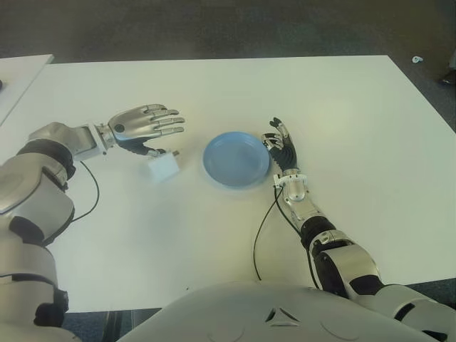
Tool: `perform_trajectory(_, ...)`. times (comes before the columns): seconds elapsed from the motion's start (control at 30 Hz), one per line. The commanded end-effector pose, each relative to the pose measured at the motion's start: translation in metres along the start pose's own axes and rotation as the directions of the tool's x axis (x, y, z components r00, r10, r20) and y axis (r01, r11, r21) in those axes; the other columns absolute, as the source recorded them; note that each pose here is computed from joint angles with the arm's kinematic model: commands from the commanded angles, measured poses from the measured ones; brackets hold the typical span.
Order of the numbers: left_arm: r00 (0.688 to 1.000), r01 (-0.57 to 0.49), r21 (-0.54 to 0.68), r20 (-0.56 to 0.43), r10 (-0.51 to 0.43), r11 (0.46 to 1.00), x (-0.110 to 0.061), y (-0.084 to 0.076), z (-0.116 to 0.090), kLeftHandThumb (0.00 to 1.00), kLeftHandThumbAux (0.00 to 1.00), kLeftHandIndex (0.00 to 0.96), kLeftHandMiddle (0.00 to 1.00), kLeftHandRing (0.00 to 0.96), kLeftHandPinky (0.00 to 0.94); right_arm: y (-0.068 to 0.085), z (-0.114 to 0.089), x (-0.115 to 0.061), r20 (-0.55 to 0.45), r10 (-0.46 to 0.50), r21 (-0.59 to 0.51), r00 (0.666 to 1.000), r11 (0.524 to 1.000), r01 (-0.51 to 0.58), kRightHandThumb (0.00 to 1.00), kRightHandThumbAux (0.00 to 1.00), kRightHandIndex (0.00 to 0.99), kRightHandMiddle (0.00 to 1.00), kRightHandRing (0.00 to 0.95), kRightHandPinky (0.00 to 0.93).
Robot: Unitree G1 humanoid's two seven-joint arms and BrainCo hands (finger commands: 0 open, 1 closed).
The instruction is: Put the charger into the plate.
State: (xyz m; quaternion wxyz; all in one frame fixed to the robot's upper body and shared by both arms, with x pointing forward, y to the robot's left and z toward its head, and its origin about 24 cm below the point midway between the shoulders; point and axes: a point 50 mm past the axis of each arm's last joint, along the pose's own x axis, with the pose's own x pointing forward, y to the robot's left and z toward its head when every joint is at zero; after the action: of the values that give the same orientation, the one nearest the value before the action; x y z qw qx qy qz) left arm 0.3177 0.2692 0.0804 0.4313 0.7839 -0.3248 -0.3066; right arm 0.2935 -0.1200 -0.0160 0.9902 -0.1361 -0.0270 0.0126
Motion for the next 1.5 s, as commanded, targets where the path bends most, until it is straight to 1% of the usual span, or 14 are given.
perform_trajectory(0.03, 0.999, 0.036, -0.028, 0.029, -0.035, 0.999, -0.0001, -0.0080, 0.0085, 0.495, 0.313, 0.000, 0.005, 0.040, 0.114, 0.0058, -0.0572, -0.0552, -0.279, 0.036, -0.032, 0.960, 0.998, -0.047, 0.000, 0.550, 0.000, 0.148, 0.284, 0.273)
perform_trajectory(0.23, 0.998, 0.054, -0.049, 0.021, -0.053, 0.997, 0.0010, -0.0101, 0.0103, 0.512, 0.288, 0.000, 0.000, 0.032, 0.103, 0.0051, -0.0581, -0.0556, -0.282, 0.040, -0.041, 0.959, 0.998, -0.053, 0.000, 0.549, 0.000, 0.160, 0.294, 0.270)
perform_trajectory(0.37, 0.998, 0.059, -0.064, 0.006, -0.059, 0.996, 0.0019, -0.0104, 0.0100, 0.506, 0.273, 0.000, 0.000, 0.024, 0.088, 0.0052, -0.0586, -0.0557, -0.285, 0.042, -0.043, 0.957, 0.997, -0.057, 0.000, 0.548, 0.000, 0.168, 0.304, 0.277)
perform_trajectory(0.5, 0.997, 0.068, -0.087, -0.021, -0.070, 0.994, 0.0031, -0.0104, 0.0088, 0.475, 0.252, 0.000, 0.004, 0.025, 0.095, 0.0052, -0.0588, -0.0556, -0.288, 0.045, -0.042, 0.957, 0.997, -0.060, 0.000, 0.552, 0.000, 0.173, 0.310, 0.282)
perform_trajectory(0.63, 0.993, 0.077, -0.140, -0.077, -0.088, 0.987, 0.0042, -0.0113, 0.0075, 0.456, 0.239, 0.000, 0.021, 0.044, 0.118, 0.0048, -0.0593, -0.0555, -0.293, 0.048, -0.037, 0.955, 0.997, -0.062, 0.000, 0.552, 0.000, 0.173, 0.313, 0.288)
perform_trajectory(0.73, 0.988, 0.063, -0.182, -0.130, -0.088, 0.981, 0.0053, -0.0117, 0.0063, 0.452, 0.234, 0.000, 0.030, 0.055, 0.122, 0.0042, -0.0596, -0.0551, -0.296, 0.050, -0.036, 0.954, 0.997, -0.064, 0.000, 0.552, 0.000, 0.174, 0.311, 0.281)
perform_trajectory(0.93, 0.977, 0.025, -0.245, -0.200, -0.076, 0.969, 0.0069, -0.0125, 0.0065, 0.466, 0.232, 0.004, 0.034, 0.062, 0.130, 0.0036, -0.0600, -0.0546, -0.299, 0.051, -0.039, 0.953, 0.997, -0.065, 0.000, 0.557, 0.000, 0.176, 0.308, 0.279)
perform_trajectory(1.1, 0.966, 0.003, -0.301, -0.246, -0.080, 0.954, 0.0077, -0.0125, 0.0059, 0.472, 0.229, 0.002, 0.023, 0.051, 0.114, 0.0033, -0.0602, -0.0541, -0.302, 0.050, -0.036, 0.952, 0.997, -0.064, 0.000, 0.553, 0.000, 0.179, 0.316, 0.301)
perform_trajectory(1.23, 0.951, -0.030, -0.357, -0.299, -0.083, 0.934, 0.0079, -0.0126, 0.0047, 0.470, 0.225, 0.000, 0.020, 0.046, 0.103, 0.0032, -0.0602, -0.0539, -0.302, 0.049, -0.035, 0.952, 0.997, -0.063, 0.000, 0.551, 0.000, 0.177, 0.319, 0.307)
perform_trajectory(1.5, 0.936, -0.061, -0.398, -0.340, -0.085, 0.915, 0.0072, -0.0126, 0.0037, 0.473, 0.228, 0.014, 0.030, 0.053, 0.106, 0.0024, -0.0603, -0.0533, -0.301, 0.051, -0.033, 0.952, 0.997, -0.064, 0.000, 0.548, 0.000, 0.171, 0.315, 0.315)
